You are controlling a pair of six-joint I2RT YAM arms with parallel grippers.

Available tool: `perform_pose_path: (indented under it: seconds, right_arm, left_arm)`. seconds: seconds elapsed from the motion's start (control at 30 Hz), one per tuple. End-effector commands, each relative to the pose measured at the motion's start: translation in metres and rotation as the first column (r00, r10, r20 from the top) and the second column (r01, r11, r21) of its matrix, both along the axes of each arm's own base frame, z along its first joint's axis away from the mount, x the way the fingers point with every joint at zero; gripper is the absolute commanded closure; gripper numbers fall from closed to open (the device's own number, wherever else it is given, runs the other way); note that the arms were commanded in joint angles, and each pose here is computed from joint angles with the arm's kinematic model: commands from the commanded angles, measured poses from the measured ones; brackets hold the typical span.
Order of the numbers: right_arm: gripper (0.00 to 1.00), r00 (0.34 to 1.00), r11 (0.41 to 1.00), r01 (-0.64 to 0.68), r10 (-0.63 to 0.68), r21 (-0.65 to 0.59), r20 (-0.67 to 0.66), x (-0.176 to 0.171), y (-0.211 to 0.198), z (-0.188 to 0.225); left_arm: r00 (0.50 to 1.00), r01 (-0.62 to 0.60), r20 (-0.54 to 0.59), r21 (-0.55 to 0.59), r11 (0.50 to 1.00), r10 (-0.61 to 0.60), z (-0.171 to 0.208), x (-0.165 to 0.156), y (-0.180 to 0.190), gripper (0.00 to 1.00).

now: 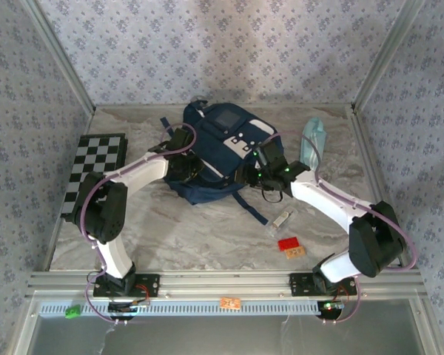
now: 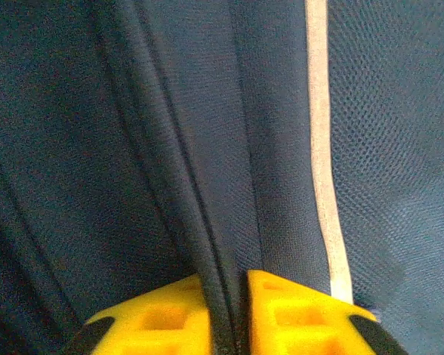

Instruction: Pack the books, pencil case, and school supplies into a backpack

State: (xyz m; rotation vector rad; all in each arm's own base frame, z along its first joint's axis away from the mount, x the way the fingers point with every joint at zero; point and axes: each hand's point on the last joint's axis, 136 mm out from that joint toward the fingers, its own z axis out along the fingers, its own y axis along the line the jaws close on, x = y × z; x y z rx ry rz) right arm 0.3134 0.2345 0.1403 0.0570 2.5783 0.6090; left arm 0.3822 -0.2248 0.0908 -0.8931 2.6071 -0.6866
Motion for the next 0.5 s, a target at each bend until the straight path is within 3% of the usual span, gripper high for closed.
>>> perform_pose_path:
  seconds: [0.0, 0.3, 0.47]
  right_arm:
    - [0.43, 0.999, 0.994, -0.004, 0.008, -0.11, 0.038, -0.003, -0.008, 0.006]
    - [0.35, 0.994, 0.982, -0.077, 0.089, -0.175, 0.064, -0.015, 0.016, 0.023]
    - [0.33, 0.994, 0.983, -0.065, 0.079, -0.17, 0.078, -0.009, 0.036, 0.037]
  left_arm:
    - [0.995, -0.026, 0.091, -0.103, 0.994, 0.036, 0.039, 0.02, -0.013, 0.97]
    - [0.982, -0.116, 0.111, -0.297, 0.948, 0.155, 0.101, 0.006, -0.012, 1.0]
    - [0.981, -0.094, 0.126, -0.354, 0.93, 0.147, 0.12, 0.003, -0.021, 1.0]
